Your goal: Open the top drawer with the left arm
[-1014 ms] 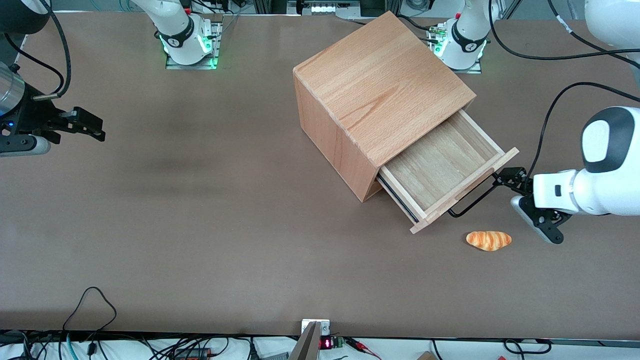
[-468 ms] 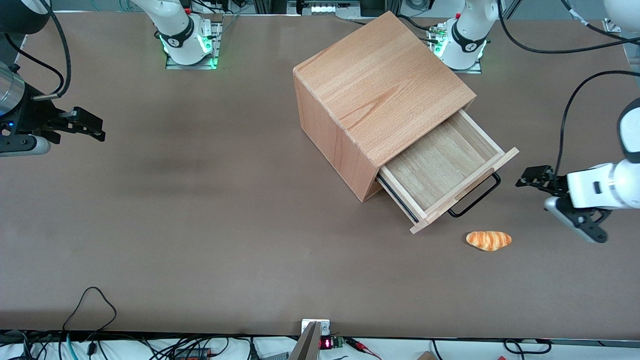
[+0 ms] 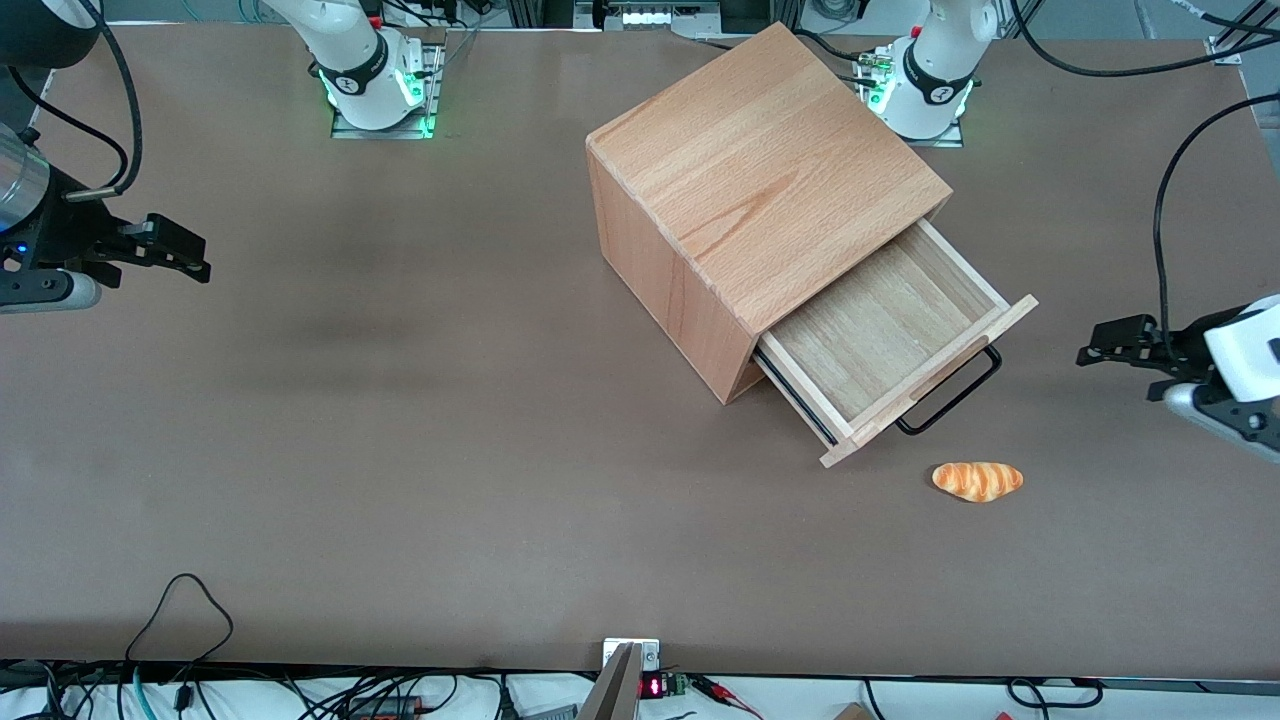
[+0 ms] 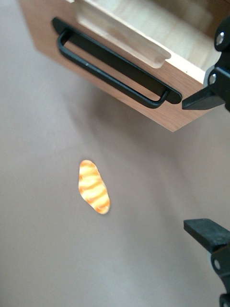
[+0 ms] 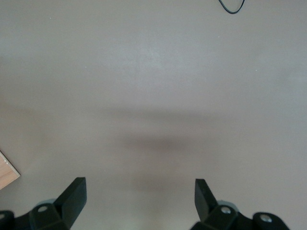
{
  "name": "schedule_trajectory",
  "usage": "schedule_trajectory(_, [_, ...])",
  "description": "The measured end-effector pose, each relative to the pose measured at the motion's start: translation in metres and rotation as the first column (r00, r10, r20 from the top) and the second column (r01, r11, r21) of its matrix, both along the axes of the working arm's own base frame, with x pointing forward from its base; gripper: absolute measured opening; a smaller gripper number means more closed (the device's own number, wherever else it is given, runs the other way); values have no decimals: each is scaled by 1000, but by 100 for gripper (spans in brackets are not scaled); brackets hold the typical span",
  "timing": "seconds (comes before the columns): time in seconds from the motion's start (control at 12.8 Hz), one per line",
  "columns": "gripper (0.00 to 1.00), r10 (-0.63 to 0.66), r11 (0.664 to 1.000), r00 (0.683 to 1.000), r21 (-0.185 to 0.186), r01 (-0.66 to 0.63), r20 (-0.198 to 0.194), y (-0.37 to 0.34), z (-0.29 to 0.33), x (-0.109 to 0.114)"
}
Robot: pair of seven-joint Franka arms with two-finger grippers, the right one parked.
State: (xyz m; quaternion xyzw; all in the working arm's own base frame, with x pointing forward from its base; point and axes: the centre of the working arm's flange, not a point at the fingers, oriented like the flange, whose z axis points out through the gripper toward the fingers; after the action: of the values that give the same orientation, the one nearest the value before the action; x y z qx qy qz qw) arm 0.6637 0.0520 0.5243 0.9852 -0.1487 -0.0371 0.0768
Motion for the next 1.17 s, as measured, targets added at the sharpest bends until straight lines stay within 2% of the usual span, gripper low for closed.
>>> schedule_trajectory(0.16, [100, 63, 997, 998, 35, -63, 5, 1, 18, -8])
schedule_trajectory(0.47, [100, 89, 992, 995, 91, -92, 40, 2, 54, -28])
schedule_trajectory(0.78, [100, 142, 983, 987, 107, -150, 73, 8, 80, -52])
schedule_trajectory(1.17, [100, 227, 961, 959, 120, -248, 171, 0, 99, -92])
